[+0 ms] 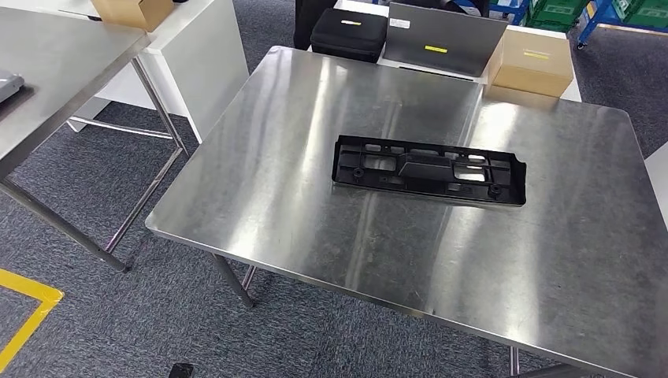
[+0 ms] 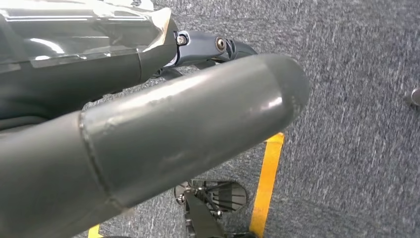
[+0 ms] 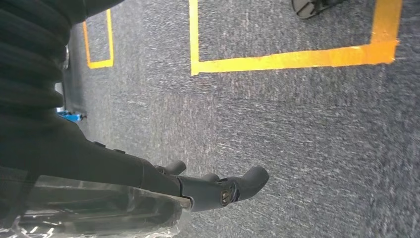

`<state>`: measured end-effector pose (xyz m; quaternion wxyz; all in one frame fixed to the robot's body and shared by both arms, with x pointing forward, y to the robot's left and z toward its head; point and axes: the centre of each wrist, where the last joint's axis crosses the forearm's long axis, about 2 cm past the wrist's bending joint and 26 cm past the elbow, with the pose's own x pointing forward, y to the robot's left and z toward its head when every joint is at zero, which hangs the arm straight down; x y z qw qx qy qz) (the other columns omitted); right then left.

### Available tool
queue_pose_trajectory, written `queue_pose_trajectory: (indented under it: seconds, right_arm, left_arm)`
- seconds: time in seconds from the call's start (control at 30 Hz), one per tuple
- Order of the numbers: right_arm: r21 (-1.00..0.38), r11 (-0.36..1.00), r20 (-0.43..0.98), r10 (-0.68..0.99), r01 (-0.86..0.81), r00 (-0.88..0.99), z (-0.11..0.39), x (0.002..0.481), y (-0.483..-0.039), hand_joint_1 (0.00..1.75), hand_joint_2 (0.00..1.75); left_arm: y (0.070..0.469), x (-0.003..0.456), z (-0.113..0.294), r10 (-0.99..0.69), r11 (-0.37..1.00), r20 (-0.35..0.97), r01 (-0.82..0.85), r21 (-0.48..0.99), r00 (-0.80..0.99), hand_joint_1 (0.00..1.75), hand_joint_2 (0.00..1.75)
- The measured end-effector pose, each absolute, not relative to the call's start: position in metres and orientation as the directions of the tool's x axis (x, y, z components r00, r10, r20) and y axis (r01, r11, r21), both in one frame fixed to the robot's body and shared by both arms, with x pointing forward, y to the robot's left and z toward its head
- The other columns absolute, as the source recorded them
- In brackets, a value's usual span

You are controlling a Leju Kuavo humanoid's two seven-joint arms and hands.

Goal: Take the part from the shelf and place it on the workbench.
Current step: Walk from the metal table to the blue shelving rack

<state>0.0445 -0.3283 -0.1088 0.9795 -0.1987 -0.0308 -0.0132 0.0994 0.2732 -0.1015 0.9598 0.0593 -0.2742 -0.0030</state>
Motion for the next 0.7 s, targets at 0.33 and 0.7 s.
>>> queue_pose_trajectory:
  seconds: [0.33,0.7]
  right_arm:
    - [-0.341,0.939,0.011,0.056,-0.048,0.998,-0.1092,0.049,-0.3215,0.0,1.75]
    - [-0.374,0.919,0.014,0.137,-0.122,0.99,-0.1089,0.0515,-0.3179,0.0,1.75]
  left_arm:
    - [0.2764,0.0923,-0.1032,-0.104,0.992,0.542,0.051,0.112,0.834,0.0,0.0]
    - [0.2824,0.0918,-0.1034,-0.115,0.989,0.545,0.046,0.137,0.83,0.0,0.0]
